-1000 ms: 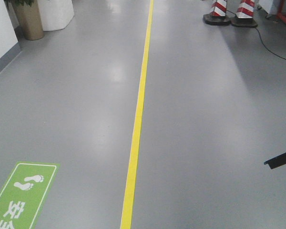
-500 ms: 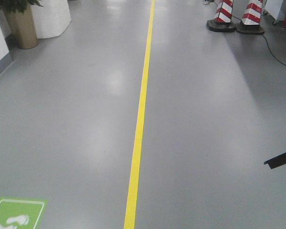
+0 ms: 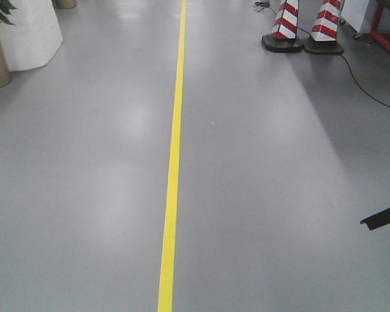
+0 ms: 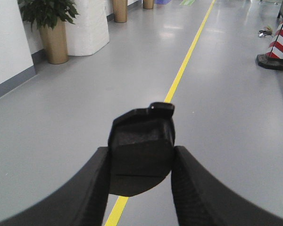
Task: Move and align brake pads A on conveyor
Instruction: 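Drive along the yellow floor line past the striped cones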
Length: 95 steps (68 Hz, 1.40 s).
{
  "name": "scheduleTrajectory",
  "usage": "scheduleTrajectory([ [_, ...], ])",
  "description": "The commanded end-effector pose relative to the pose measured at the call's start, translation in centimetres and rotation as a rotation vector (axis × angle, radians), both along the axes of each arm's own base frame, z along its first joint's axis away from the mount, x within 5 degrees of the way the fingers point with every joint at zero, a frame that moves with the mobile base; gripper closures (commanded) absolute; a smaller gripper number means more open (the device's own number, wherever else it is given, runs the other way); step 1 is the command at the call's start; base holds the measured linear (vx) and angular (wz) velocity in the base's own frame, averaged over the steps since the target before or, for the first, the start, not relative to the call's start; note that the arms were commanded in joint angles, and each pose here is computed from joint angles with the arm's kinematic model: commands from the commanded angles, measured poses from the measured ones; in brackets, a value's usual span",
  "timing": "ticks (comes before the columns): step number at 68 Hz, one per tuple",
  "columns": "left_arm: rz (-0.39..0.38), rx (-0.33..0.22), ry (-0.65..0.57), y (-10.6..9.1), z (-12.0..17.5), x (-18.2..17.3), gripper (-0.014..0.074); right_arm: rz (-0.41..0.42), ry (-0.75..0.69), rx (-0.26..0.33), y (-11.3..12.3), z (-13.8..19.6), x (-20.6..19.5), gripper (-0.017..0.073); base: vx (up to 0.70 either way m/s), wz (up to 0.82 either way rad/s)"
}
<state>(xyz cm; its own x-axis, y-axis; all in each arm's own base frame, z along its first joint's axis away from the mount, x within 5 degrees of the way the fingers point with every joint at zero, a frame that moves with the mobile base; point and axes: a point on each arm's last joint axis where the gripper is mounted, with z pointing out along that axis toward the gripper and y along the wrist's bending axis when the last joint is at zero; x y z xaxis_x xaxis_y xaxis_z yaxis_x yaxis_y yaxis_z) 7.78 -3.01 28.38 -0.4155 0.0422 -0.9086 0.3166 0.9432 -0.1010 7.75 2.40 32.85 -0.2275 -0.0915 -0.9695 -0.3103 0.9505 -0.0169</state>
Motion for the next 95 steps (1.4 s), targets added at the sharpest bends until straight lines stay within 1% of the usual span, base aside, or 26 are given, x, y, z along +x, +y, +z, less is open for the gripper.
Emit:
scheduleTrajectory([
  [1, -0.02, -0.05, -0.102, -0.29, 1.68, 0.22, 0.0599, 0.014, -0.111, 0.02, 0.1, 1.68, 0.03, 0.0564, 0.68, -0.1],
  [38, -0.02, -0.049, -0.101, -0.29, 1.67, 0.22, 0.06, 0.014, -0.11, 0.019, 0.11, 1.67, 0.06, 0.0564, 0.71, -0.02],
  [74, -0.02, -0.049, -0.101, -0.29, 1.67, 0.22, 0.06, 0.014, -0.109, 0.019, 0.11, 1.66, 0.05, 0.0564, 0.77, -0.11],
  [95, -0.02, -0.049, -0.101, -0.29, 1.67, 0.22, 0.06, 0.014, -0.11, 0.019, 0.11, 1.67, 0.05, 0.0564, 0.78, 0.03],
])
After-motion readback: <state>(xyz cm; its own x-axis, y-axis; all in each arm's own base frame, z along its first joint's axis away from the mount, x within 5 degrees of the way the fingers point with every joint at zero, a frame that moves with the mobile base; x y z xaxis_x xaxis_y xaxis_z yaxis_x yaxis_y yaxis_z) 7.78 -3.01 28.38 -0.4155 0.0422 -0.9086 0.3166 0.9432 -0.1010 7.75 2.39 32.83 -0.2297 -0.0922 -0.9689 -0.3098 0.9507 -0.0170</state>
